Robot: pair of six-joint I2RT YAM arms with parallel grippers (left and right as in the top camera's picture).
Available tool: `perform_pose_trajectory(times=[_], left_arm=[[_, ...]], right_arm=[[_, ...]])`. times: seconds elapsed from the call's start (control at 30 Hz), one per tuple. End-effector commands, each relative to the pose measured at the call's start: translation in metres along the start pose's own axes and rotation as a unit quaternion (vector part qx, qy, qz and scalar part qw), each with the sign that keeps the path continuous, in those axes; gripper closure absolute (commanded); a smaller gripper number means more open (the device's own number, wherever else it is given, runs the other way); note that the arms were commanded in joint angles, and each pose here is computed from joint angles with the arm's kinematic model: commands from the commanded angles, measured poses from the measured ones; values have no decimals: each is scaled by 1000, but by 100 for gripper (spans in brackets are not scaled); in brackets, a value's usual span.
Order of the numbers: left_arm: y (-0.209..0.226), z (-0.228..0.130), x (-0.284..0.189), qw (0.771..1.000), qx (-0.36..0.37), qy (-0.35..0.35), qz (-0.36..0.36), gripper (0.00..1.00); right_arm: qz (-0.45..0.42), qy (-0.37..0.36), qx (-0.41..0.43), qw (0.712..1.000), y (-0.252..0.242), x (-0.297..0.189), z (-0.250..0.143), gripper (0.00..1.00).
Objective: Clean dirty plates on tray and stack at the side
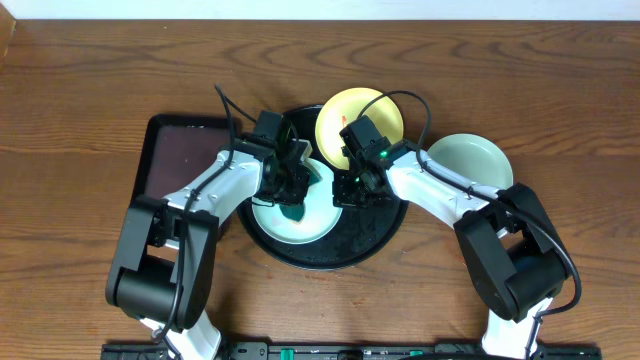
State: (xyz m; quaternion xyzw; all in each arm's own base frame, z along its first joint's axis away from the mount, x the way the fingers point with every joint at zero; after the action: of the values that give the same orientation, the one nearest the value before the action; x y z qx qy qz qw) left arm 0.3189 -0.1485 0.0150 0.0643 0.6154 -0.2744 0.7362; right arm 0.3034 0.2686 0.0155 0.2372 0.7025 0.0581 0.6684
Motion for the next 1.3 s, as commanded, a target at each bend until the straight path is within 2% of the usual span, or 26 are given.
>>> perform_pose_trajectory(times=[0.0, 0.1, 0.27, 0.37, 0.43, 0.53, 0.6, 0.77, 0.93, 1.03, 1.07, 1.1, 1.17, 1.27], left_arm=[[64, -16, -8, 966, -163, 11, 200, 92], [71, -24, -13, 947, -223, 10, 231, 93], [51, -33, -6, 958, -226, 39, 173, 92], [23, -33, 1, 982, -156, 62, 82, 92], [-12, -29, 2, 995, -73, 61, -32, 93], [-48, -21, -4, 988, -1, 34, -151, 92], [-58, -15, -7, 983, 21, 15, -183, 93], [-46, 0, -3, 988, 15, -13, -152, 92], [6, -4, 3, 996, -93, 4, -5, 92], [42, -12, -1, 985, -140, 11, 103, 93], [62, -17, -7, 972, -163, 14, 168, 93], [69, -21, -11, 964, -179, 17, 196, 93], [77, -28, -16, 953, -200, 26, 227, 93], [76, -30, -23, 950, -203, 39, 232, 93]], right_arm=[[-4, 4, -5, 1000, -3, 2, 2, 99], [-4, 4, -5, 1000, -3, 2, 2, 99], [-5, 3, -6, 1000, -3, 2, 3, 99], [-5, 3, -6, 1000, -3, 2, 3, 99], [-5, 3, -5, 1000, -3, 2, 3, 99], [-5, 3, -5, 1000, -3, 2, 3, 99], [-5, 3, -5, 1000, -3, 2, 3, 99], [-5, 3, -5, 1000, -3, 2, 3, 99], [-5, 3, -5, 1000, -3, 2, 3, 99], [-5, 3, -5, 1000, -3, 2, 3, 99], [-5, 3, -6, 1000, -3, 2, 3, 99], [-5, 3, -6, 1000, -3, 2, 3, 99], [-5, 3, -6, 1000, -3, 2, 3, 99], [-5, 3, -5, 1000, -3, 2, 3, 99]])
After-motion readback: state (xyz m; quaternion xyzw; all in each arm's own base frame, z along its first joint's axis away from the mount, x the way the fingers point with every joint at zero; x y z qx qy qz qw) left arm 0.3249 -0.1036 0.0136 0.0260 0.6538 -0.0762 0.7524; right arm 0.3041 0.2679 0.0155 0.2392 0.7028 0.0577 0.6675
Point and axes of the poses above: each gripper's point midway between its finger pads, its own x axis out along the fingers, its own y axis along the line the jaws close on, z = x × y, the point moved 1 cm from there along -x, back along the fingers, and after that the axes turned 15 degrees about x, right-handed, at the moved point
